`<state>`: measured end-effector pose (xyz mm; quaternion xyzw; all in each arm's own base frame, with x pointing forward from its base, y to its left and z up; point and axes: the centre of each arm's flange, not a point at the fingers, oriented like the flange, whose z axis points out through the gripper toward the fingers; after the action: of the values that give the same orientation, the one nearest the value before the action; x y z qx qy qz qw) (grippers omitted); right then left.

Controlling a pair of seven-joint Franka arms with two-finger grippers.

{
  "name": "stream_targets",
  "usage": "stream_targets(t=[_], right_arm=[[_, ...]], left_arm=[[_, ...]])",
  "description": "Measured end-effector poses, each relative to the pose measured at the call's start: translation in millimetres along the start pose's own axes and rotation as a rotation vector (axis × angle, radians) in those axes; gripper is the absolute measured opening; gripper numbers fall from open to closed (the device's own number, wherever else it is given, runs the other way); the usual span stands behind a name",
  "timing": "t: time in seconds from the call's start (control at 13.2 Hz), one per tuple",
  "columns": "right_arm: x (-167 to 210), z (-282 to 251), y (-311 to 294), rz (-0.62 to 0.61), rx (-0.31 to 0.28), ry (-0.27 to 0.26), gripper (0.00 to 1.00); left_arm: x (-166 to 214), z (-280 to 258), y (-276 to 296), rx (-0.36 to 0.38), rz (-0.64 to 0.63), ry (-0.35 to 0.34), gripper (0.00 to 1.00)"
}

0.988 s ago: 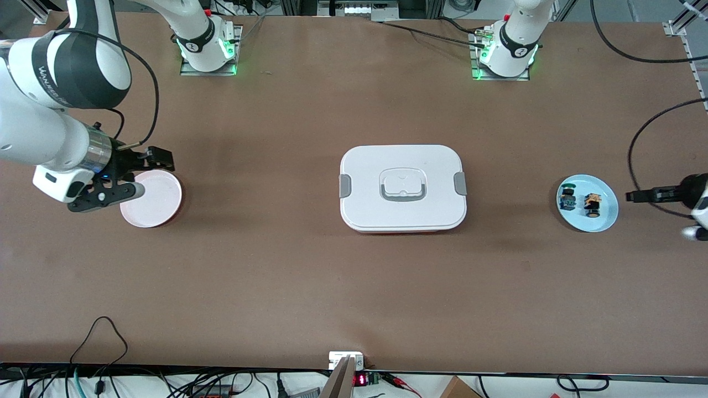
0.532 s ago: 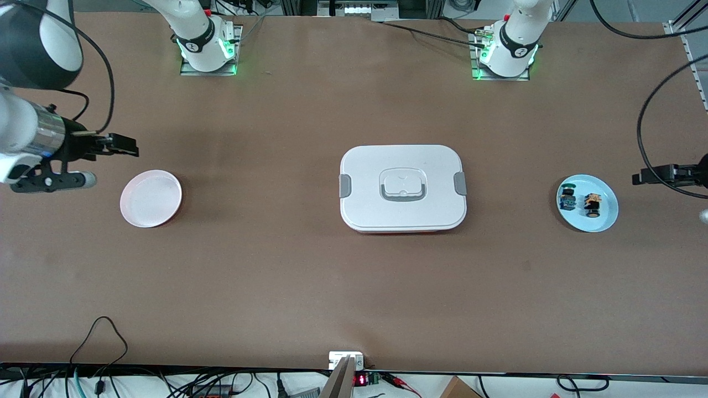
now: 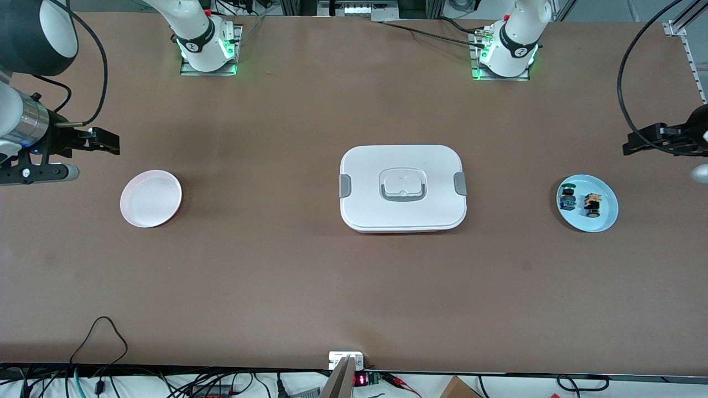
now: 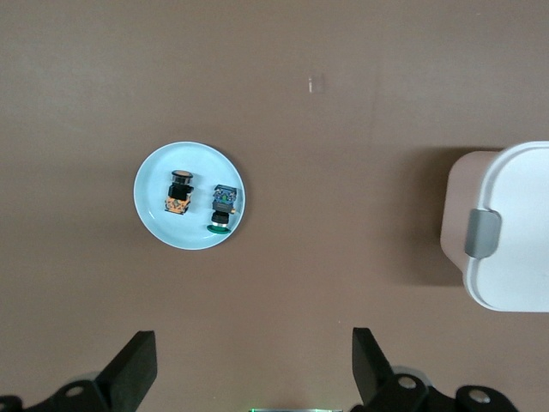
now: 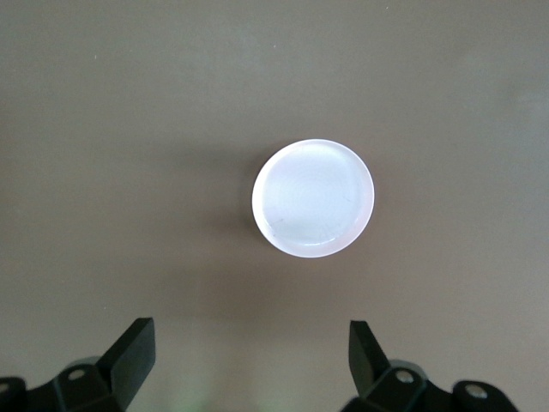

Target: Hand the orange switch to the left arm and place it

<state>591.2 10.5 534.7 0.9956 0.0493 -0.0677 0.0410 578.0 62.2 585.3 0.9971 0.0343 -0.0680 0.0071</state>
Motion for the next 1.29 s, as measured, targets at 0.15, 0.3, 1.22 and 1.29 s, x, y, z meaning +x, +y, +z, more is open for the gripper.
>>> stream_targets(t=[0.15,0.3,1.22,1.29], right_arm=[[-6,6,4,0.006,0.005,0.01,1.0],[-14,3,4,0.007,0.012,0.013,1.0],[-26,-34,14,0.092,0.034,0.074,1.0],[-30,-38,14,0.093,0.035,0.076,1.0]], left_arm=[[-12,20,1,0.014,-0.01,0.008,1.0],[-22,29,8,0.022,-0.026,0.019,1.0],[-23,29,15,0.024,-0.045,0.043,1.0],[-24,29,17,0.024,-0.042,0.037,1.0]])
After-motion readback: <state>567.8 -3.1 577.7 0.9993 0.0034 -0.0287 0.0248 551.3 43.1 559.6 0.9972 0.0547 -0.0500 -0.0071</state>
